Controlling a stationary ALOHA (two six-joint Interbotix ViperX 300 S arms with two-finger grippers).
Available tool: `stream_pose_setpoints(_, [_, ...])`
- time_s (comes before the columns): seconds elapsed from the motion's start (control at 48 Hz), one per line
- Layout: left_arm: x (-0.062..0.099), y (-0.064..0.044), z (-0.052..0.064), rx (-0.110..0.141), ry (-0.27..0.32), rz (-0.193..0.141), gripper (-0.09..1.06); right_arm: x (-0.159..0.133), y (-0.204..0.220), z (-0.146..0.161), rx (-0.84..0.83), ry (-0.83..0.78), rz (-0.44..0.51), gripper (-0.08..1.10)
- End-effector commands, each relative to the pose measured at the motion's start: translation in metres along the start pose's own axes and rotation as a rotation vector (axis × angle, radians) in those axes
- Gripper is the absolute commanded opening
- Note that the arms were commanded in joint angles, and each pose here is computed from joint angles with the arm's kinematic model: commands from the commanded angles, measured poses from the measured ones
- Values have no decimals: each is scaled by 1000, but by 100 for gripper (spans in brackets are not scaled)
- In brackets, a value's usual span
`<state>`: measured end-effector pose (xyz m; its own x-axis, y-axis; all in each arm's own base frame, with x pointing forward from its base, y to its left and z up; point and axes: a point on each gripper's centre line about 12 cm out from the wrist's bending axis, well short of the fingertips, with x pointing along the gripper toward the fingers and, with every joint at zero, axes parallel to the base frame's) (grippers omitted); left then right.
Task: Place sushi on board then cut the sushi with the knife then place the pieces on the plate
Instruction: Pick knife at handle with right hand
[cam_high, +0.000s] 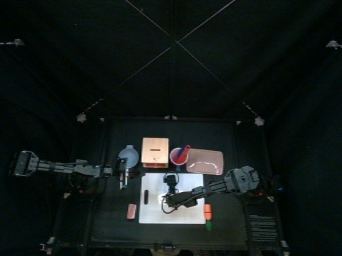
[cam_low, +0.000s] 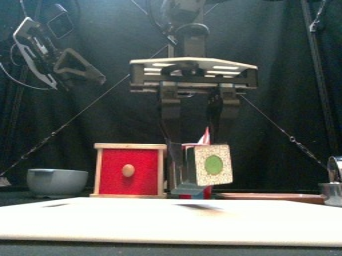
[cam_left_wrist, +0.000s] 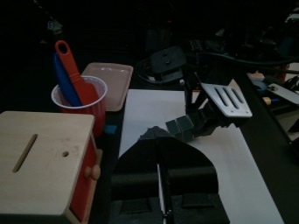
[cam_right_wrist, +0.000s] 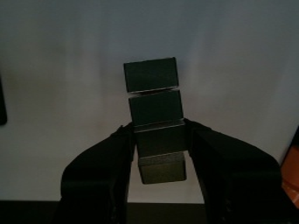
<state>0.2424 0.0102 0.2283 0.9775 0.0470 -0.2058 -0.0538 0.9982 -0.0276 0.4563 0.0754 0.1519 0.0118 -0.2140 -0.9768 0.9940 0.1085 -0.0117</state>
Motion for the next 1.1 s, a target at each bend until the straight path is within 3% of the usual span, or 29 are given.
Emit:
stream_pose_setpoints(0.021, [1,1,7,2,-22,3,-1,-12,0,4,68,-8,28,63])
stream_pose_setpoints(0.167, [0,1,7,3,-22,6,-1,-8,-7,1,99,-47,22,70])
stream_pose_setpoints(0.375, [0,3,9,0,-26,12,-1,-4,-3,2,95,-54,78,91])
stream_pose_setpoints(0.542, [0,4,9,-2,-28,15,-1,-10,-5,4,82,-58,90,94])
stream_pose_setpoints(0.708, [1,4,10,-4,-30,17,-1,-40,-18,19,57,-113,125,94])
stream_pose_setpoints(0.896, [1,5,10,-4,-30,20,-1,-88,-47,48,-82,-196,211,94])
stream_pose_setpoints(1.104, [1,9,12,-7,-35,35,-1,-118,-84,112,-282,-197,249,94])
